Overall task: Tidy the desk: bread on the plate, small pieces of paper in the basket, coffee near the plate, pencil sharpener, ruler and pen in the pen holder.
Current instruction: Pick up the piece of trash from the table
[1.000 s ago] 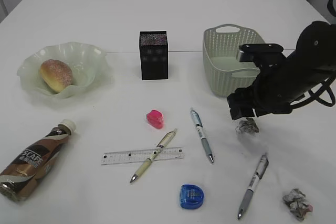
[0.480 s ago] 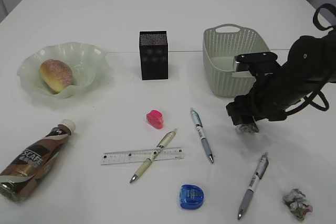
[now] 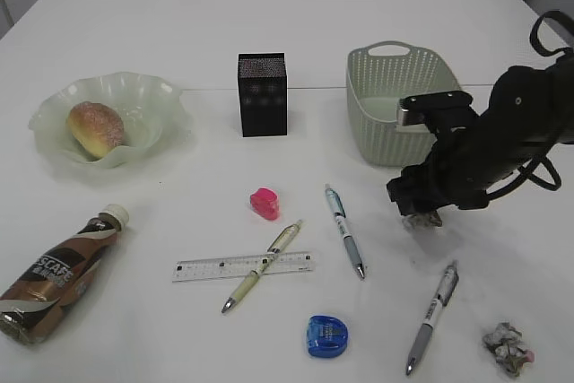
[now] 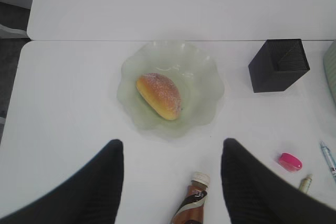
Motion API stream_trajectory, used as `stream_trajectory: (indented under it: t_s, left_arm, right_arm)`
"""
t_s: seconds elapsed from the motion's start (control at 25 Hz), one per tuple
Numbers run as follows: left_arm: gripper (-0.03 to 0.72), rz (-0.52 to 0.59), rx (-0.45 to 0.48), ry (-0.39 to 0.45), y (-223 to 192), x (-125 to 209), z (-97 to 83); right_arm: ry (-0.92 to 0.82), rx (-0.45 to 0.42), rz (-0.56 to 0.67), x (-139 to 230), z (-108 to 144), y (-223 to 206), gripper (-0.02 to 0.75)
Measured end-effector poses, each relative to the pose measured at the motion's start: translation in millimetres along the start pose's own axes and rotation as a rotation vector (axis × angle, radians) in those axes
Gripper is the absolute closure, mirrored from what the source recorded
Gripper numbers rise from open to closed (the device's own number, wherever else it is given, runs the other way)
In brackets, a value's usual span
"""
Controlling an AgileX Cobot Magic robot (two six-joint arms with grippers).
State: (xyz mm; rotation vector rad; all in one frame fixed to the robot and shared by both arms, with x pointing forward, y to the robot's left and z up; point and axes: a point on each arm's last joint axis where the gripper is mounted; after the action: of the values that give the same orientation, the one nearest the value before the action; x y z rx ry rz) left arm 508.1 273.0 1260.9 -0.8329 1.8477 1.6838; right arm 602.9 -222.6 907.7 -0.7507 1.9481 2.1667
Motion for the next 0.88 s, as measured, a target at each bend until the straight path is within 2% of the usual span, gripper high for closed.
stream_trajectory:
  t_s: [0.2,0.88]
  left_arm:
    - [0.255,0.000,-0.002,-0.001,0.0,0.0,0.1]
    - [0.255,0.000,-0.002,-0.001,0.0,0.0,0.1]
  right_arm:
    - [-0.005,0.003,-0.003,-1.4,-0.4,-0.2,0.290]
    - [-0.007,0.011,0.046,6.1,-3.8,-13.1,0.286]
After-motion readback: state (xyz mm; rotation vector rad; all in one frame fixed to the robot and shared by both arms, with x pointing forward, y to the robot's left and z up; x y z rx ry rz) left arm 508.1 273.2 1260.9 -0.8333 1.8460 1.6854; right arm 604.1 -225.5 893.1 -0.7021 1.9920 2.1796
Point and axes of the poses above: a point on each arm's last joint axis where the gripper is mounted, y pointing back along that axis away from the gripper, z along the wrist's bending axis when the last joint is at zero, x = y × z, and after that the axes turned 2 degrees about y, right-handed
